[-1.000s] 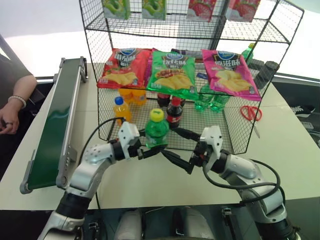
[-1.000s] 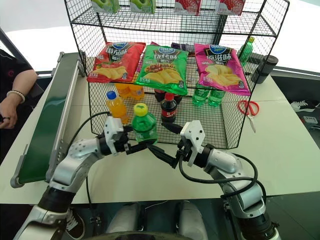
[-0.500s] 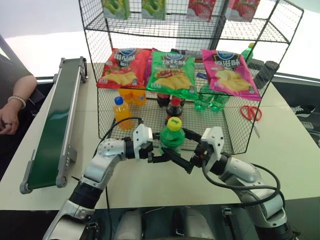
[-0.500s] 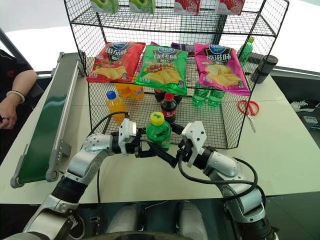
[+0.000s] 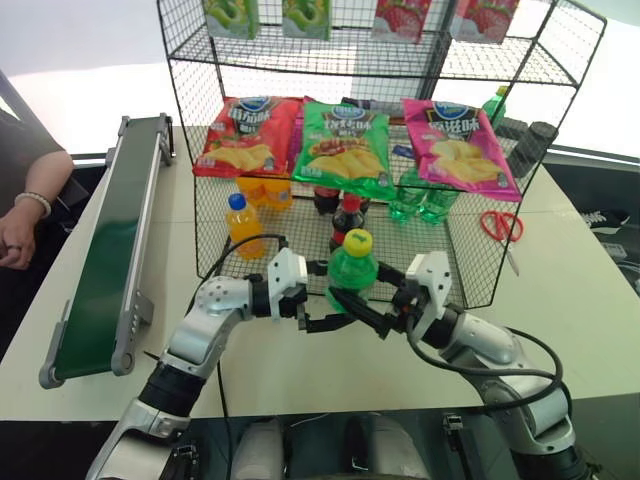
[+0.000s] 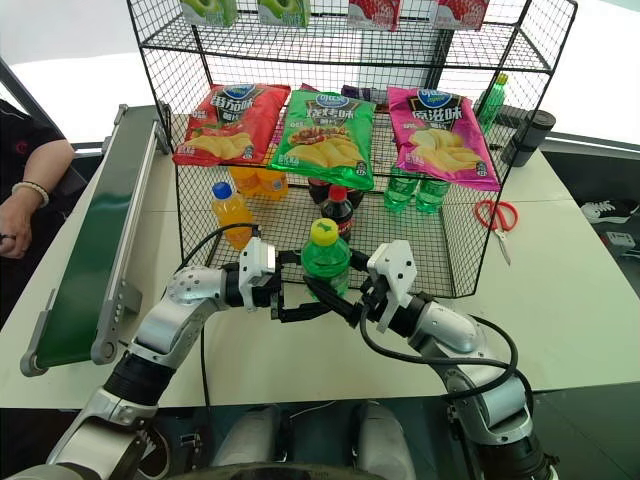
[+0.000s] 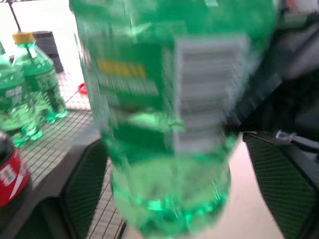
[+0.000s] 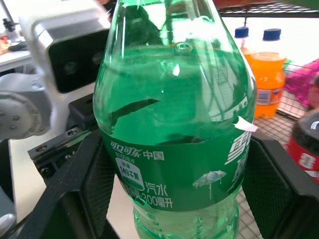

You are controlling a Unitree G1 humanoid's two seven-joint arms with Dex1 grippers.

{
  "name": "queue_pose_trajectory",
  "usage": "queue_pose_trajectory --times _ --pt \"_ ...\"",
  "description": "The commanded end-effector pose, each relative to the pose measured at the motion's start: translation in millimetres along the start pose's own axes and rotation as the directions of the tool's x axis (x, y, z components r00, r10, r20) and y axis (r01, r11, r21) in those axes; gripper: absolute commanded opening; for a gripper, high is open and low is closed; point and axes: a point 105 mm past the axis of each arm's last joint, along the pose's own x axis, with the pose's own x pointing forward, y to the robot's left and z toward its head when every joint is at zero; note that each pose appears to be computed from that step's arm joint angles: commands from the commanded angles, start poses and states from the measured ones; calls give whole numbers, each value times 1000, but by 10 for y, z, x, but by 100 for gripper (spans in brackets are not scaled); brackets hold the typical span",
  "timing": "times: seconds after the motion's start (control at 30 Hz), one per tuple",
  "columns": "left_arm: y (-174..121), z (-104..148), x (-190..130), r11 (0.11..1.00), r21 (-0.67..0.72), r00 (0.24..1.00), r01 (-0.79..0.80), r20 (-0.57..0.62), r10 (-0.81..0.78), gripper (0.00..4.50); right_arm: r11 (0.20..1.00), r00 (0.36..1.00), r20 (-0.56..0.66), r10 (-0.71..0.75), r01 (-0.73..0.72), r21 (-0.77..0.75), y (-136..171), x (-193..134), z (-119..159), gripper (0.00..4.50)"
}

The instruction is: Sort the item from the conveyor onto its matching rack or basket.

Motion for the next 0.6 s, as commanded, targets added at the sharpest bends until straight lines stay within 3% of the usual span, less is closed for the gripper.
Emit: queue_pose_trajectory --times 0.03,0.2,0.4,0.6 --pt "59 -76 -161 997 -10 996 -82 -30 82 442 979 983 66 -169 175 -106 -307 -109 147 300" --pt "92 -94 -316 983 -13 983 -182 -26 182 442 902 914 41 -404 406 -145 -682 -324 -46 300" --pt "71 160 -265 978 -3 976 -207 66 207 442 754 757 46 -652 653 -76 -1102 -506 -322 300" --pt "9 264 -227 983 -16 979 -184 86 185 442 694 695 52 -717 719 -47 -1366 -457 -444 300"
